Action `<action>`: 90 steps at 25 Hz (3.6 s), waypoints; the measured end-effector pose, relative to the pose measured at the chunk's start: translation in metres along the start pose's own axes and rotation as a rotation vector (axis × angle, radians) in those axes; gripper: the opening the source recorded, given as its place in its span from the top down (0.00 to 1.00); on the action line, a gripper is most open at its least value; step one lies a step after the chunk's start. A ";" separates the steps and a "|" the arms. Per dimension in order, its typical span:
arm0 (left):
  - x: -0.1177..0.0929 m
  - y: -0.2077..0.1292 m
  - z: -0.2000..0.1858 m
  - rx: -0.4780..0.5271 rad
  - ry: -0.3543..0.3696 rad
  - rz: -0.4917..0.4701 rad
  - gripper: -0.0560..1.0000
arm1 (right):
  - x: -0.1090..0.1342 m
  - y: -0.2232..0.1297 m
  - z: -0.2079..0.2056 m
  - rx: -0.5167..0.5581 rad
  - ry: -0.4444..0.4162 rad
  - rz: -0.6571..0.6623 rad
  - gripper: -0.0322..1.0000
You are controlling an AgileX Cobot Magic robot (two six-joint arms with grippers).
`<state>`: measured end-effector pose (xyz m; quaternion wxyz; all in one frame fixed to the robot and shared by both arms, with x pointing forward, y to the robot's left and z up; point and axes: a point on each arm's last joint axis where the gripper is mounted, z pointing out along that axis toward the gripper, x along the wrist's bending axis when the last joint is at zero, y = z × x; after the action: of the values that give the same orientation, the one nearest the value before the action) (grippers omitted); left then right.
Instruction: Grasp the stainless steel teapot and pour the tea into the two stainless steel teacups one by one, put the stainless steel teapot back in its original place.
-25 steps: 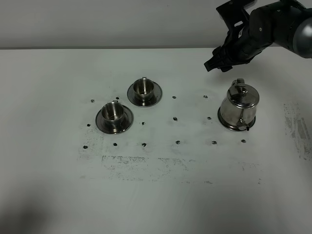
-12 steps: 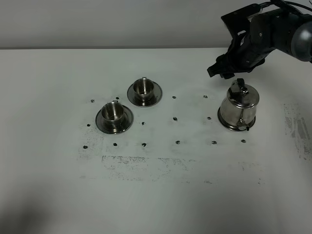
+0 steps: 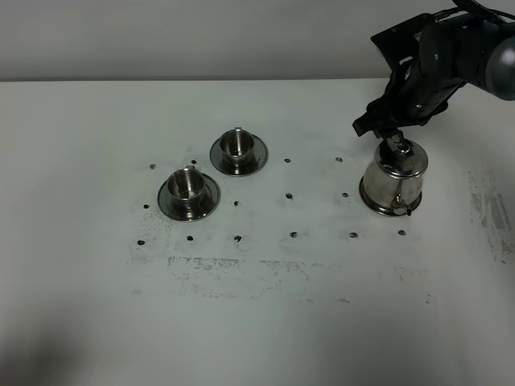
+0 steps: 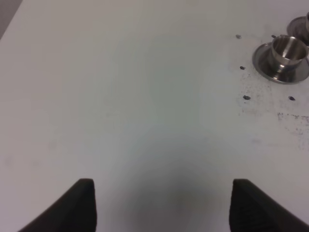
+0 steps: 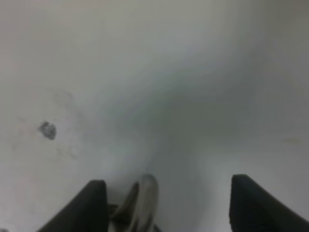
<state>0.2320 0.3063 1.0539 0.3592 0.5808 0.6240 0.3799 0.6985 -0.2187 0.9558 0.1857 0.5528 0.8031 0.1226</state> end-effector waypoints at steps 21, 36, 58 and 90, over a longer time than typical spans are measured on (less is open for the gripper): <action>0.000 0.000 0.000 0.000 0.000 0.000 0.41 | -0.019 -0.009 -0.002 0.098 -0.158 -0.153 0.46; 0.000 0.000 0.000 0.000 0.000 0.000 0.41 | -0.033 -0.009 -0.058 -0.009 -0.183 -0.092 0.46; 0.000 0.000 0.000 0.000 0.000 0.000 0.41 | -0.043 -0.040 -0.022 -0.130 -0.052 0.096 0.46; 0.000 0.000 0.000 0.000 0.000 0.000 0.41 | -0.043 -0.072 -0.062 0.073 -0.076 0.091 0.46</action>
<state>0.2320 0.3063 1.0539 0.3592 0.5808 0.6240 0.3799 0.6250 -0.2842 0.9894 0.1898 0.5996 0.7733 0.0807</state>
